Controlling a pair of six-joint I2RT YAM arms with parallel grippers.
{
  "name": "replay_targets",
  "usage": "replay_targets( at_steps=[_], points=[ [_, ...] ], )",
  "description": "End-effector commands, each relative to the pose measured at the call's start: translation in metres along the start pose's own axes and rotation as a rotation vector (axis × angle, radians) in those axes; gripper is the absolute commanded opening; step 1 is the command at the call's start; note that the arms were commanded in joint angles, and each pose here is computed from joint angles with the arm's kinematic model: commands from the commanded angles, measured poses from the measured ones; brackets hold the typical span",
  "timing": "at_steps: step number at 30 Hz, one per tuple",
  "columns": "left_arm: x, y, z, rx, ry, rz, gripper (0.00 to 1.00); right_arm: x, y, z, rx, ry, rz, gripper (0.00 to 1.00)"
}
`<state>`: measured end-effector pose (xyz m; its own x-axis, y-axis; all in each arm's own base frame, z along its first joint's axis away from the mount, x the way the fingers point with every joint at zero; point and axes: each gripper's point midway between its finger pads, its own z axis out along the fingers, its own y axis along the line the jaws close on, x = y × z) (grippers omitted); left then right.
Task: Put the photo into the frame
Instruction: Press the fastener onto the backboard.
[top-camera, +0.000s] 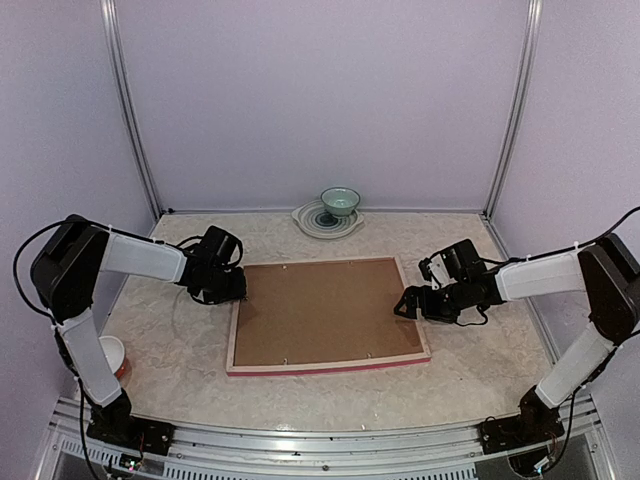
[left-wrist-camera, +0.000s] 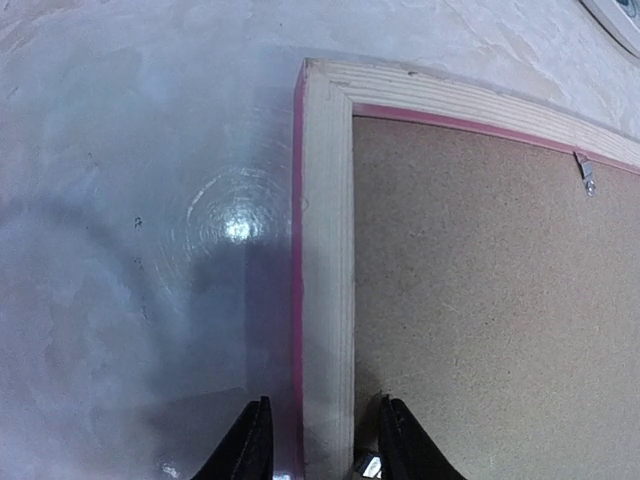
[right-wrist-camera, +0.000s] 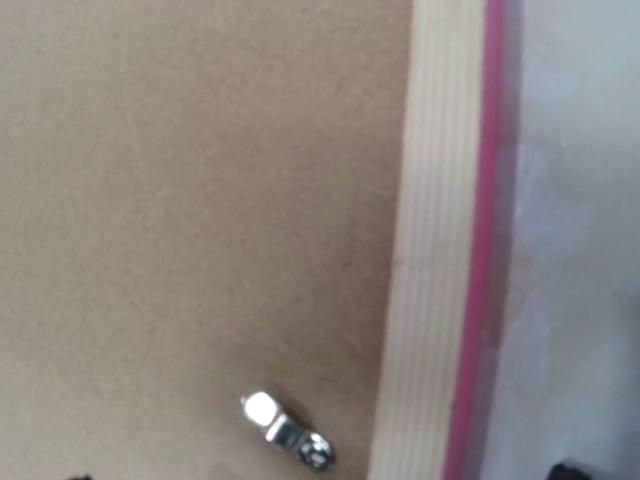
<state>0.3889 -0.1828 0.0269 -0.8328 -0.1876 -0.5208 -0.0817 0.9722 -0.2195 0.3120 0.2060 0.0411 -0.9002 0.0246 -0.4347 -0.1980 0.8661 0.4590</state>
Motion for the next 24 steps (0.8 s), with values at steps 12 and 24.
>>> replay_targets(
  at_steps=[12, 24],
  points=[
    [0.031, -0.002, -0.007, -0.022, 0.092, 0.018, 0.46, 0.021, -0.005, 0.01, -0.001, 0.06, 0.011, 0.99],
    [0.03, 0.014, -0.006, -0.079, 0.079, 0.012, 0.38, 0.025, -0.008, 0.009, 0.002, 0.062, 0.012, 0.99]
  ],
)
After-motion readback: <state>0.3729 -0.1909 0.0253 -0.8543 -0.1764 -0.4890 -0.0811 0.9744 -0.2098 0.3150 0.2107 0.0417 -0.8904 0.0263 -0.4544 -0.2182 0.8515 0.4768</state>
